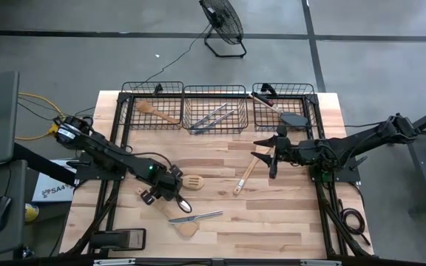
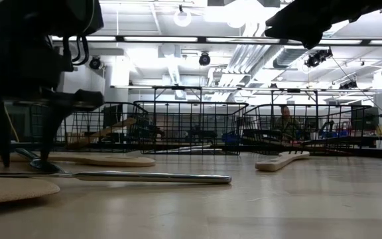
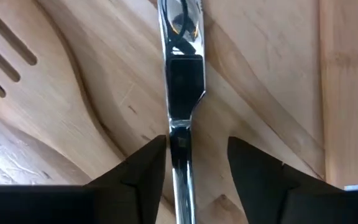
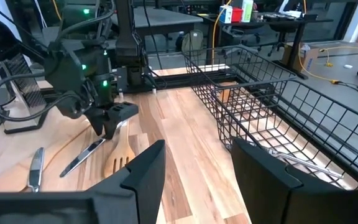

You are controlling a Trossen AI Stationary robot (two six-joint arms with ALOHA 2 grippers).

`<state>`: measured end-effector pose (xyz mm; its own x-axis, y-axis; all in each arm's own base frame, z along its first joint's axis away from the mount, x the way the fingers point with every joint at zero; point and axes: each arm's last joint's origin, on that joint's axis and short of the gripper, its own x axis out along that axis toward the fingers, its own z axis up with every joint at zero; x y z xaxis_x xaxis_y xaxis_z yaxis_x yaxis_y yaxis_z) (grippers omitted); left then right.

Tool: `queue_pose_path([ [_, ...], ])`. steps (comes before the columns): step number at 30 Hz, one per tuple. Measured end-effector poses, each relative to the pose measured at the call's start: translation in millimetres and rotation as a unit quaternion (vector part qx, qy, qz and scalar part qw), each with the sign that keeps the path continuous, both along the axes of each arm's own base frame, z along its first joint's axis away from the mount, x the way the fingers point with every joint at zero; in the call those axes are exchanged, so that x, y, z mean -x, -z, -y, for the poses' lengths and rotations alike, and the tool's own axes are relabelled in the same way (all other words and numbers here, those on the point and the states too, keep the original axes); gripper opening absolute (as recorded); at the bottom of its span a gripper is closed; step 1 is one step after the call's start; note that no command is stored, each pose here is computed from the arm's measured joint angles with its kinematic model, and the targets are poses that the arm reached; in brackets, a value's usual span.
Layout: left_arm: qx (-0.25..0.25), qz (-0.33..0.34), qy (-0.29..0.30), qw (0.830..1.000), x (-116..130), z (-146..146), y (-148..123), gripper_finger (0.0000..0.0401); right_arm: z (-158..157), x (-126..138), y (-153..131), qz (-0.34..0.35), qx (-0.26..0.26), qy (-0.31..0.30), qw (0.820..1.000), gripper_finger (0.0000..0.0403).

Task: Pick & Place Kitchen Items
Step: Put the silver table knife into the middle mesh basket

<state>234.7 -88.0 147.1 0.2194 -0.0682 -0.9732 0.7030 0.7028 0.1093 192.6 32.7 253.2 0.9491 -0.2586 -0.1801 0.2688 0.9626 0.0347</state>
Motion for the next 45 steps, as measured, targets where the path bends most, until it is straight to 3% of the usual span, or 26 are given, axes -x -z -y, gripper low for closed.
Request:
queue_pose_path([
  [13, 0.007, -0.016, -0.017, 1.000, 0.4, 0.5, 4.5, 0.0025, 0.0, 0.0, -0.1, 0.000, 0.000, 0.000, 1.000, 0.0176],
  [37, 0.034, -0.028, -0.060, 0.997, 0.7, 1.3, 5.3, 0.0025, 0.0, -0.1, -0.3, 0.005, -0.013, 0.002, 1.000, 0.0176],
  [45, 0.034, -0.028, -0.073, 0.996, -6.1, 3.7, -10.3, 0.0025, 0.0, -0.1, -0.3, 0.005, -0.011, 0.002, 1.000, 0.0176],
])
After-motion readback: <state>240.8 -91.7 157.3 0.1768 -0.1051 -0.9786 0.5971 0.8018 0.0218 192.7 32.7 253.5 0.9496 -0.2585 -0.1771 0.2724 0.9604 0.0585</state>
